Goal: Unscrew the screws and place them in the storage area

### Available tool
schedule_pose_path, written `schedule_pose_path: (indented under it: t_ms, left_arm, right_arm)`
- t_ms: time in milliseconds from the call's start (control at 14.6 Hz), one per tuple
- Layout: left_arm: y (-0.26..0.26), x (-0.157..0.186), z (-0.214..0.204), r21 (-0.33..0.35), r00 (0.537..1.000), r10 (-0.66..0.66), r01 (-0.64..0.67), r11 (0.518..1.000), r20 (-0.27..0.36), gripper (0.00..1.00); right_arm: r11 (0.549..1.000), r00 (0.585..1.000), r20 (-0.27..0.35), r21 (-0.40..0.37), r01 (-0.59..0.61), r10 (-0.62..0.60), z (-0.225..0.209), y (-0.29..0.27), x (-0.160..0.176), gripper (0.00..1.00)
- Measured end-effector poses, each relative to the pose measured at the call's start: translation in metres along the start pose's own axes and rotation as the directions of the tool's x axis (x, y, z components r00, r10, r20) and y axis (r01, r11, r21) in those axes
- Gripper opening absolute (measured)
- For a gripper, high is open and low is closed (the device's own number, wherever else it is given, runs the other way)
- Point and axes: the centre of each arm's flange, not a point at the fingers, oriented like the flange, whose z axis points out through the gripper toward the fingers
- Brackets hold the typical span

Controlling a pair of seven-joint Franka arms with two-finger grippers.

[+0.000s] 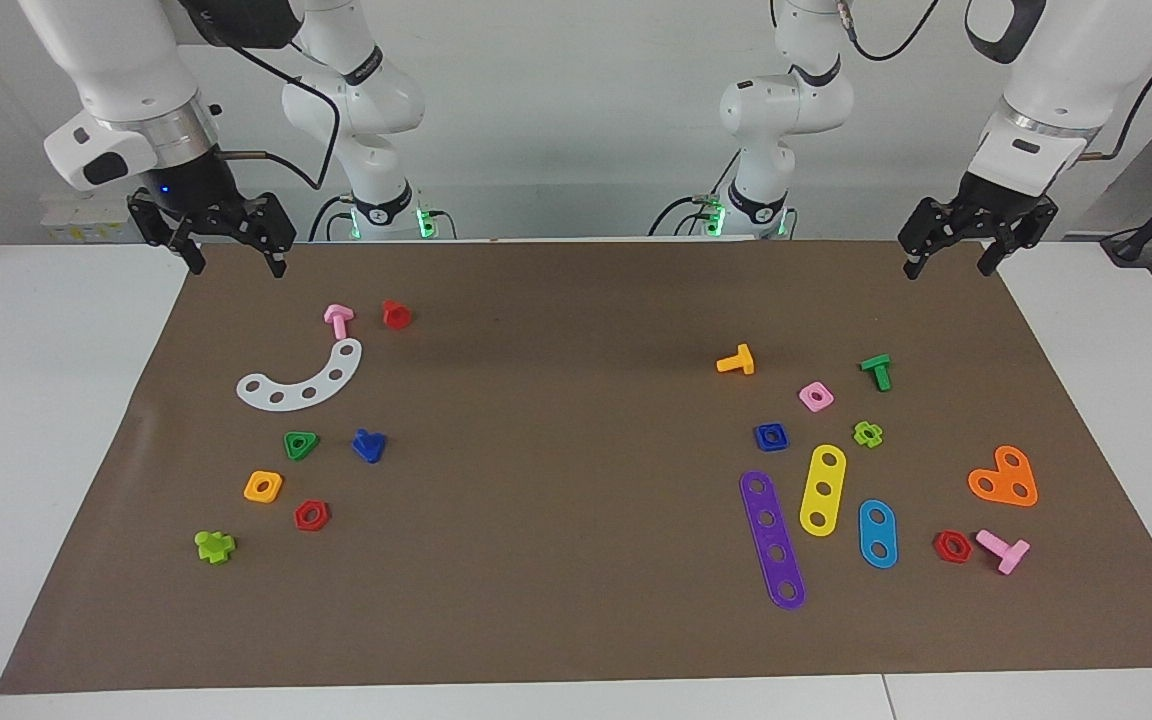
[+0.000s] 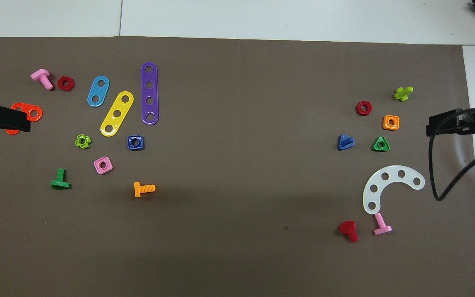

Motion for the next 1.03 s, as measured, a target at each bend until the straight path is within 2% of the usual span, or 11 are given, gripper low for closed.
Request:
schedule_pose_path:
  t_ms: [1029]
  left_arm:
    - [0.0000,-0.0001,-0.0003,0.000,1.000,0.000,0.000,1.000,0.000,1.00]
  right_arm:
    - [1.000,1.000,0.023,-0.002,0.006,-0.006,0.0095,-0.0032,-0.0039,1.00]
